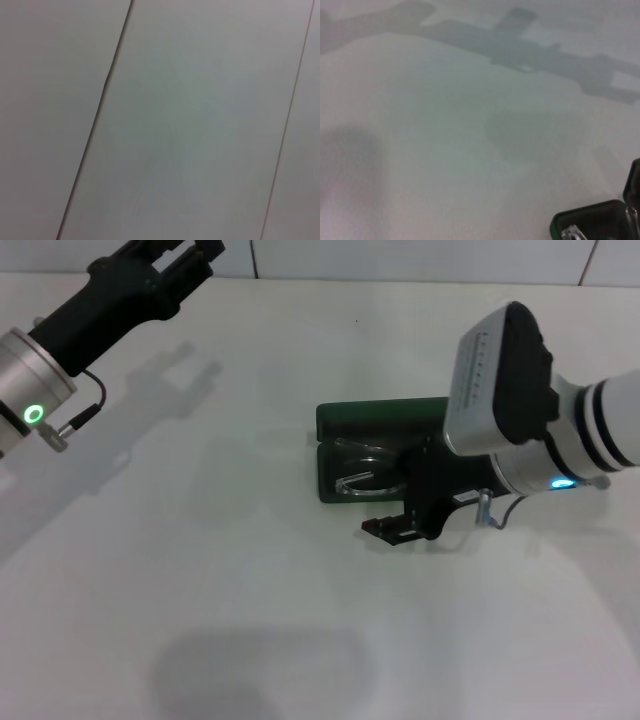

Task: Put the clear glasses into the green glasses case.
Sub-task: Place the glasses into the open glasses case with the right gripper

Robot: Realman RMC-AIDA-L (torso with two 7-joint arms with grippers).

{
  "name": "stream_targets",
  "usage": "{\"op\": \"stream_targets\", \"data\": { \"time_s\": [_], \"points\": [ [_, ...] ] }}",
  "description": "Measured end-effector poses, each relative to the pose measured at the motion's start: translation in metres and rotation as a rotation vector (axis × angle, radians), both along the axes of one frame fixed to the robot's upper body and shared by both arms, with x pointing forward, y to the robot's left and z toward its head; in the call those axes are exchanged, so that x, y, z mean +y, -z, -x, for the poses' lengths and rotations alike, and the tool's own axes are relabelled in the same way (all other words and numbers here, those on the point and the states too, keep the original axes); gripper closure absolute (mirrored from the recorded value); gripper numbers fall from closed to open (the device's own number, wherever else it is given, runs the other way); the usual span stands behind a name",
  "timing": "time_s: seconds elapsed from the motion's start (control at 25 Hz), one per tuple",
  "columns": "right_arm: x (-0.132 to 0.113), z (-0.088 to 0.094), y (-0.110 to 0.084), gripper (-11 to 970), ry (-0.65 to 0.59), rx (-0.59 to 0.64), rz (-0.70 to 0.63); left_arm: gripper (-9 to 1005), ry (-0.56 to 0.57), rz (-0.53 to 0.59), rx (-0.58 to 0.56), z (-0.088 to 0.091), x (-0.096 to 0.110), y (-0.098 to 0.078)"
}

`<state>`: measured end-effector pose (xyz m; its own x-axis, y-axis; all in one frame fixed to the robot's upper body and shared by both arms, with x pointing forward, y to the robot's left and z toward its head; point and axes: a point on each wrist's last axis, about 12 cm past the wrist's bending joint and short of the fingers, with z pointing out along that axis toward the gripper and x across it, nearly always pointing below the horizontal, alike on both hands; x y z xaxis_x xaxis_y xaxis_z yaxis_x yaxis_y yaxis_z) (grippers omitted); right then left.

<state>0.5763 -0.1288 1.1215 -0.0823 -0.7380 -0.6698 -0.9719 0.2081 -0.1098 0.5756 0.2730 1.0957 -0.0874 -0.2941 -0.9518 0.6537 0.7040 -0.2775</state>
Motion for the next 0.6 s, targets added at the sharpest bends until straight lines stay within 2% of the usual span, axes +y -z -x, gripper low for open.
{"op": "stream_targets", "data": {
  "time_s": [0.28,0.6],
  "points": [
    [0.007,-0.014,0.007,355,0.009,0.050,0.033,379,0.007,-0.002,-0.003,-0.002,-0.002,-0.001],
    [0.008,-0.022,0.006,354,0.048,0.008,0.022,379,0.007,-0.001,-0.002,-0.002,-0.002,-0.001]
  ]
}}
